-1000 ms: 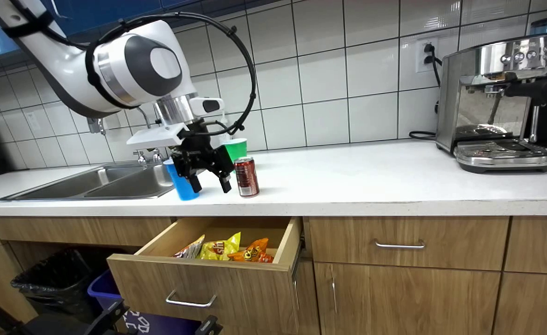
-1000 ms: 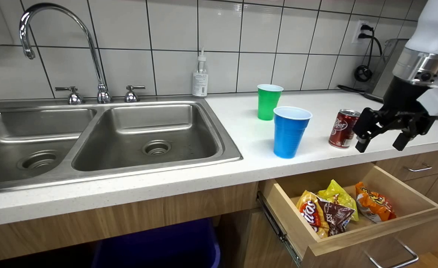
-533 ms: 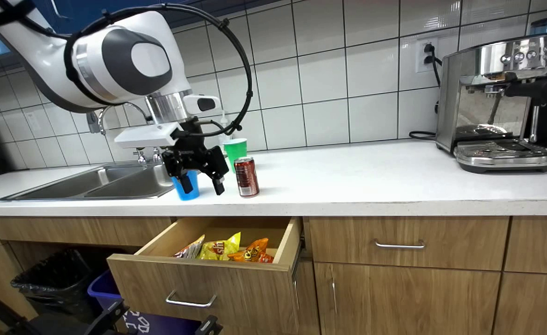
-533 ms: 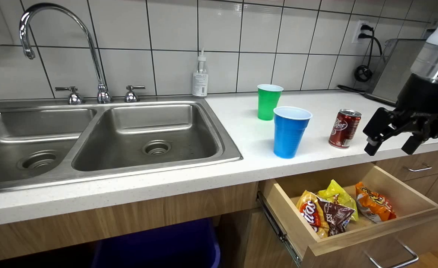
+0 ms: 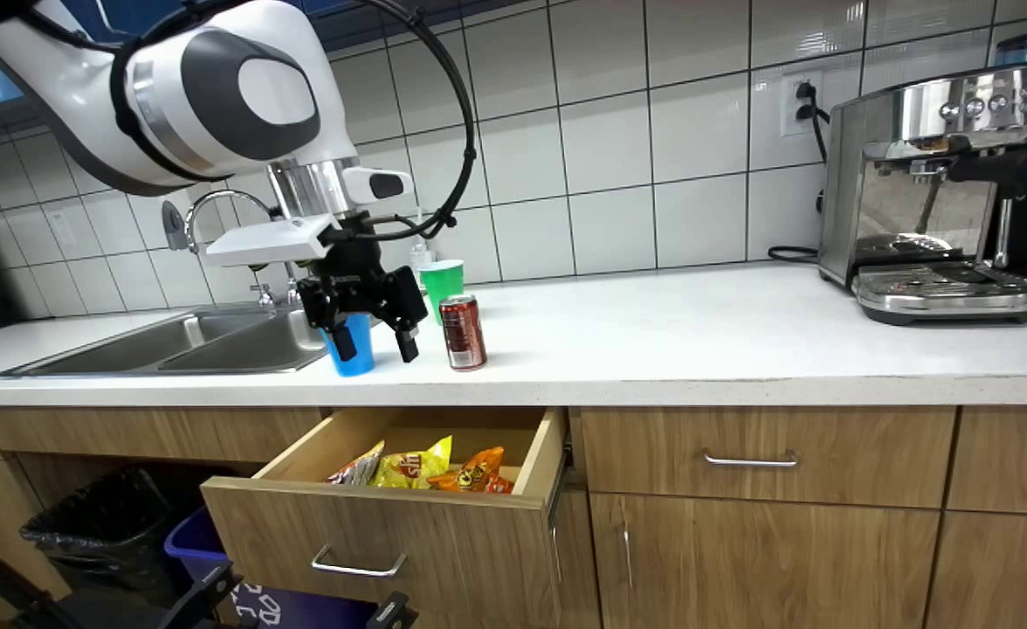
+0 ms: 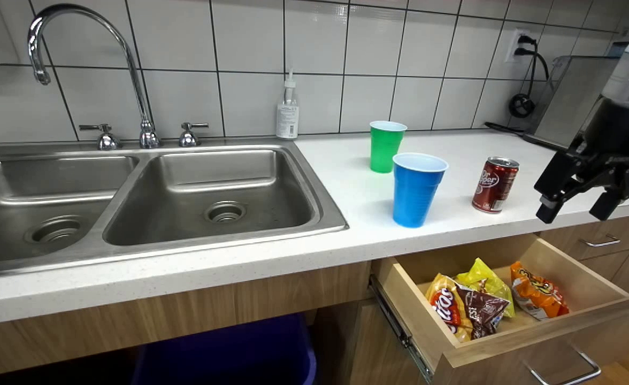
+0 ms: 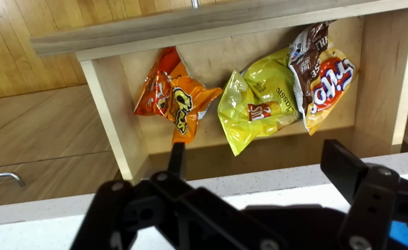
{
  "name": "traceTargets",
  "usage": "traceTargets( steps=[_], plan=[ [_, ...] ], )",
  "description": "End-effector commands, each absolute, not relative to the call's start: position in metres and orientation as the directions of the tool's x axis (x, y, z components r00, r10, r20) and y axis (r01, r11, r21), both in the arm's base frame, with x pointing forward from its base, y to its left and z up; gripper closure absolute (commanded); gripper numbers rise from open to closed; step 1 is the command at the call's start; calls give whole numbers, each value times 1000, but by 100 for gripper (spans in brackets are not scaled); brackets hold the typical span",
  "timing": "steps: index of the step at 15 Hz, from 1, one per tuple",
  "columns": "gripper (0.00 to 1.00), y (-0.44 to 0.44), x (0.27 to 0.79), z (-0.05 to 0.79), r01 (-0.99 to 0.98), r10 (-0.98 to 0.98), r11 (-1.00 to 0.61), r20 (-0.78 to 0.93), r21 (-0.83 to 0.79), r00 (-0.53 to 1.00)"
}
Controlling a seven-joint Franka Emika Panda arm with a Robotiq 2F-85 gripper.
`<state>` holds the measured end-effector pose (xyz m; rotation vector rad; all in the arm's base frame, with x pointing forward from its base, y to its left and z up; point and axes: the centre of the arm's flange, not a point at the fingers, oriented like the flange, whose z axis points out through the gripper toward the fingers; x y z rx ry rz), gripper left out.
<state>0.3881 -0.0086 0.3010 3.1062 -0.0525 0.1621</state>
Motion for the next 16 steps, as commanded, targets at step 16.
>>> traceTargets(
  steps=[16],
  plan=[
    [0, -14, 323, 268, 108, 96, -993, -221, 42, 970]
  ],
)
